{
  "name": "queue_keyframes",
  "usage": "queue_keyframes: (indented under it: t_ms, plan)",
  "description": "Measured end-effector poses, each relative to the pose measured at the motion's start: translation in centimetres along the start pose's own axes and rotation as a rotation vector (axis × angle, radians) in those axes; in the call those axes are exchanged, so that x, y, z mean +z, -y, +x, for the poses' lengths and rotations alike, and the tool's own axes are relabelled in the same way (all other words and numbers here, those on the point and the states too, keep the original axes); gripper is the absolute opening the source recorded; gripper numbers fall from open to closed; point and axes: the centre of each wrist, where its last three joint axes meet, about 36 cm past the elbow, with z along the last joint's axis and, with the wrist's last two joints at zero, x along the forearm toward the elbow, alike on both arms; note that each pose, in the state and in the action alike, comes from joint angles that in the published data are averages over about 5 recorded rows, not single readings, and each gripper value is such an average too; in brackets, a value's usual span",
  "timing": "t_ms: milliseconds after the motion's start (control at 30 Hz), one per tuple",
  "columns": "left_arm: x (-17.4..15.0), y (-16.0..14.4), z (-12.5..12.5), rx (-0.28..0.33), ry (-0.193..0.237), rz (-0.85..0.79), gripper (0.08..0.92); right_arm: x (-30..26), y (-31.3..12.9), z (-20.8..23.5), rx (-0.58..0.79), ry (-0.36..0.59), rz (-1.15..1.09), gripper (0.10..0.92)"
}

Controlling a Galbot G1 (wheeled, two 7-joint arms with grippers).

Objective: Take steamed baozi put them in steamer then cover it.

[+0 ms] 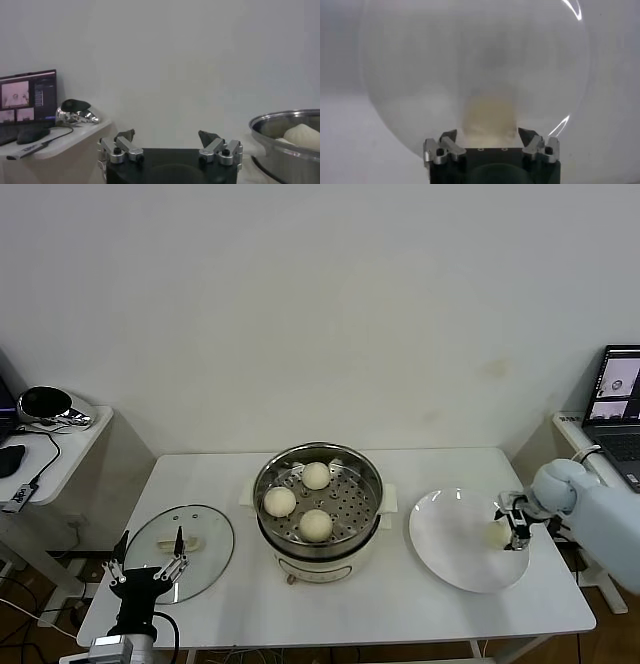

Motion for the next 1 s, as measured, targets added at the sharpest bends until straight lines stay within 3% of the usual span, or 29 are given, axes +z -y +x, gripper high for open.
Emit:
queue_keyframes:
  t_ms: [500, 700, 1000]
  plan:
    - [0.0, 0.0, 0.0, -0.003, 0.002, 0.002, 0.823, 0.1, 0.7, 2.5, 0.009, -0.014, 0.013, 0.572]
    - [0.0, 0.1, -0.3, 0.0, 0.007, 0.004, 0.823, -0.2, 2.2, 6.9, 0.049, -0.008, 0.015, 0.57]
    - [-0.1, 0.6, -0.5, 0.012, 0.009, 0.01, 0.823, -5.3, 5.7, 15.7, 0.154, 0.086, 0.041, 0.589]
